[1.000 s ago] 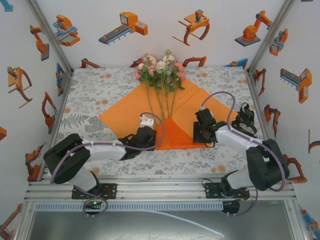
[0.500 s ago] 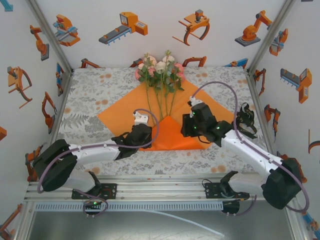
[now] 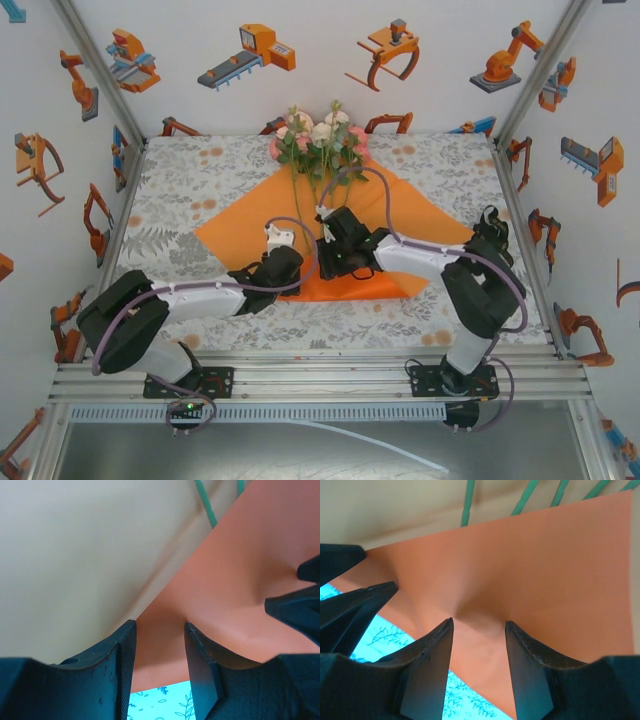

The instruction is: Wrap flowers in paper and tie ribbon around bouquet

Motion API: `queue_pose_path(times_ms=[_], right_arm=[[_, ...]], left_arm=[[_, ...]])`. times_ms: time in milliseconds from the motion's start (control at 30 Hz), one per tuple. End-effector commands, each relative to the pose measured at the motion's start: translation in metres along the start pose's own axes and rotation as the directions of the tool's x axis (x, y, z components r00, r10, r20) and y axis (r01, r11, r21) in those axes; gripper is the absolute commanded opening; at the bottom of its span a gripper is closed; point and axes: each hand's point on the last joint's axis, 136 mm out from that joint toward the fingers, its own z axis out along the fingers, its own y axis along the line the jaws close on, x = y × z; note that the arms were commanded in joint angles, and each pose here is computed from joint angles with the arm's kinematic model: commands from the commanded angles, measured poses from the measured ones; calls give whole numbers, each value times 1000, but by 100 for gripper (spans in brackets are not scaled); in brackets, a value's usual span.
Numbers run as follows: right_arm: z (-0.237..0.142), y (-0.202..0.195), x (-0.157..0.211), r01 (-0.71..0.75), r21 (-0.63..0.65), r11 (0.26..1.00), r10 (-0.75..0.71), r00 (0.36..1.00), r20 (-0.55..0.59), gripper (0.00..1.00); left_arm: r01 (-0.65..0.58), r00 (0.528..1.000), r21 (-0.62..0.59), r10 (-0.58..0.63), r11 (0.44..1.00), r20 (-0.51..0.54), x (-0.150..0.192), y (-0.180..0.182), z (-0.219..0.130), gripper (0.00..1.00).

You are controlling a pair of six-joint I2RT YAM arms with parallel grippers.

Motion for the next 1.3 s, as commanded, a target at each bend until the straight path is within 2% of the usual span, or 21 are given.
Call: queue_pose_path(times_ms=[0, 100, 200, 300, 400, 567, 633, 733, 867, 1033, 1133, 1267], right_arm=[[5, -4, -23, 81, 54, 995, -83, 996, 45, 44], [14, -11, -18, 87, 78, 993, -88, 996, 20, 44], [21, -16, -12, 80, 86, 993, -80, 997, -2, 44], [24, -19, -7, 78, 91, 993, -77, 997, -22, 43], [25, -18, -5, 77, 84, 993, -75, 997, -27, 43], [25, -15, -8, 80, 70, 994, -78, 996, -36, 43], [26, -14, -8, 79, 62, 995, -77, 996, -38, 43], [26, -13, -8, 78, 58, 995, -76, 996, -45, 43], [25, -12, -7, 76, 54, 996, -73, 996, -51, 43], [21, -13, -7, 77, 55, 996, -74, 996, -48, 43], [19, -13, -6, 74, 58, 996, -71, 996, -45, 43], [16, -13, -7, 75, 59, 995, -72, 997, -40, 43]], left_arm=[[76, 997, -68, -76, 995, 1, -14, 9, -6, 44], [154, 983, -200, -170, 968, -66, -18, 38, -25, 46], [227, 964, -327, -260, 917, -60, -26, 74, -53, 52], [406, 886, -415, -462, 814, -39, -20, 119, -73, 58], [514, 813, -432, -581, 741, -29, -10, 151, -77, 63], [649, 713, -366, -701, 667, -13, -3, 179, -60, 77], [699, 665, -331, -747, 633, -24, 2, 185, -48, 79], [733, 638, -280, -770, 620, -33, -1, 188, -30, 79], [761, 620, -171, -779, 626, -94, -11, 172, -3, 77], [817, 540, -132, -826, 561, -162, -6, 156, 27, 72], [828, 543, -87, -830, 555, -126, -20, 152, 29, 69], [825, 565, 20, -820, 566, -89, -54, 142, 18, 67]])
